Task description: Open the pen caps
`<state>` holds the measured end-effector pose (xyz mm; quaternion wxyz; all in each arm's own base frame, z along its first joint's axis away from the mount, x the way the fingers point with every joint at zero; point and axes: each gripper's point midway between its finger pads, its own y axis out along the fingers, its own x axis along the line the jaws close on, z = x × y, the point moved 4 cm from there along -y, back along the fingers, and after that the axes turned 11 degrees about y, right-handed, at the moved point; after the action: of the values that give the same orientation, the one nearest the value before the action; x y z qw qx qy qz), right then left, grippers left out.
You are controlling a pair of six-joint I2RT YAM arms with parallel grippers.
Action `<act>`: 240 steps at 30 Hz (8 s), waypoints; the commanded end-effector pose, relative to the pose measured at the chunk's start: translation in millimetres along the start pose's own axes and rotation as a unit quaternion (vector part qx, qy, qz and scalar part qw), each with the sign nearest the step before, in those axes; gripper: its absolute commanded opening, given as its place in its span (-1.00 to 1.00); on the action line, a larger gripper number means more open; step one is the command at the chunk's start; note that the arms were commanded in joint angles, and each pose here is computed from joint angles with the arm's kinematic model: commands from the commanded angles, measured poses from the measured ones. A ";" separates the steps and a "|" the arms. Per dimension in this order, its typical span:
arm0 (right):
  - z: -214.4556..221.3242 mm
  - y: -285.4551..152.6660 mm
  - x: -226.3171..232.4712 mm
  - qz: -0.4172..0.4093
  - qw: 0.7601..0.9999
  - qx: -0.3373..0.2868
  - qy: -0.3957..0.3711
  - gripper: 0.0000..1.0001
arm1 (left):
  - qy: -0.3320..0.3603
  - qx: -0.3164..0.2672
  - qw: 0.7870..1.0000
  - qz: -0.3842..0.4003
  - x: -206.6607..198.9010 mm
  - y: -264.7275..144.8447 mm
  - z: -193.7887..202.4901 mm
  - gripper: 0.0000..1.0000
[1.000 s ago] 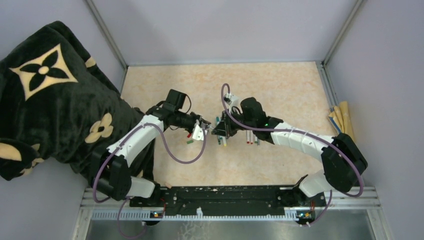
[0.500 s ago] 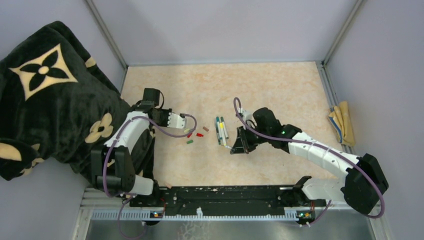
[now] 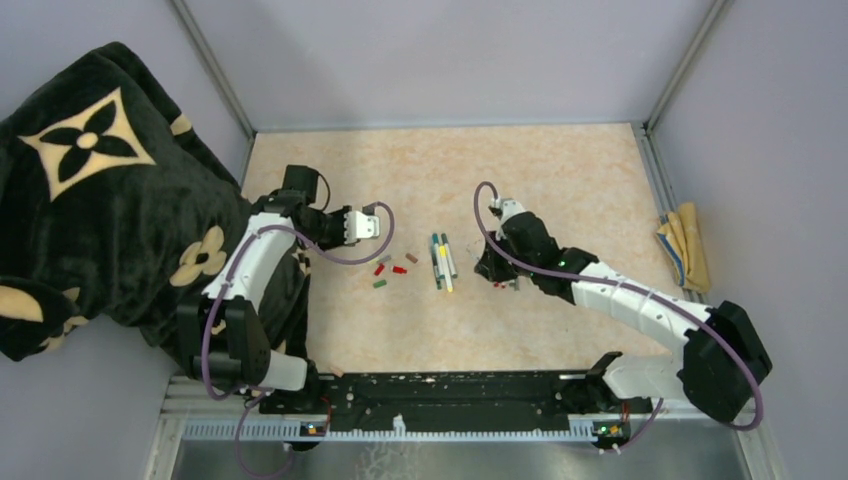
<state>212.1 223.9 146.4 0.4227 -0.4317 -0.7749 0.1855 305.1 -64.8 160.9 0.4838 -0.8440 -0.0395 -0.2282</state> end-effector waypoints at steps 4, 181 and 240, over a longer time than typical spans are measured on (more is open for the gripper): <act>-57.7 31.9 -29.3 0.147 0.971 -0.183 0.037 -1.00 | -0.087 -0.123 0.988 0.024 -24.5 17.3 -31.7 -1.00; 4.9 51.2 85.6 -0.278 0.939 0.202 0.028 -1.00 | 0.159 -0.055 0.982 0.085 -36.7 40.8 -84.3 -1.00; -10.6 105.6 -64.5 0.215 0.972 -0.090 0.033 -0.96 | -0.149 0.002 0.983 0.106 -44.6 95.7 -6.2 -0.26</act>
<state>290.8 229.2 53.8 0.3650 -0.6184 -0.6670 0.1988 300.5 -111.9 73.1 0.5033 -0.8612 -0.0453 -0.0550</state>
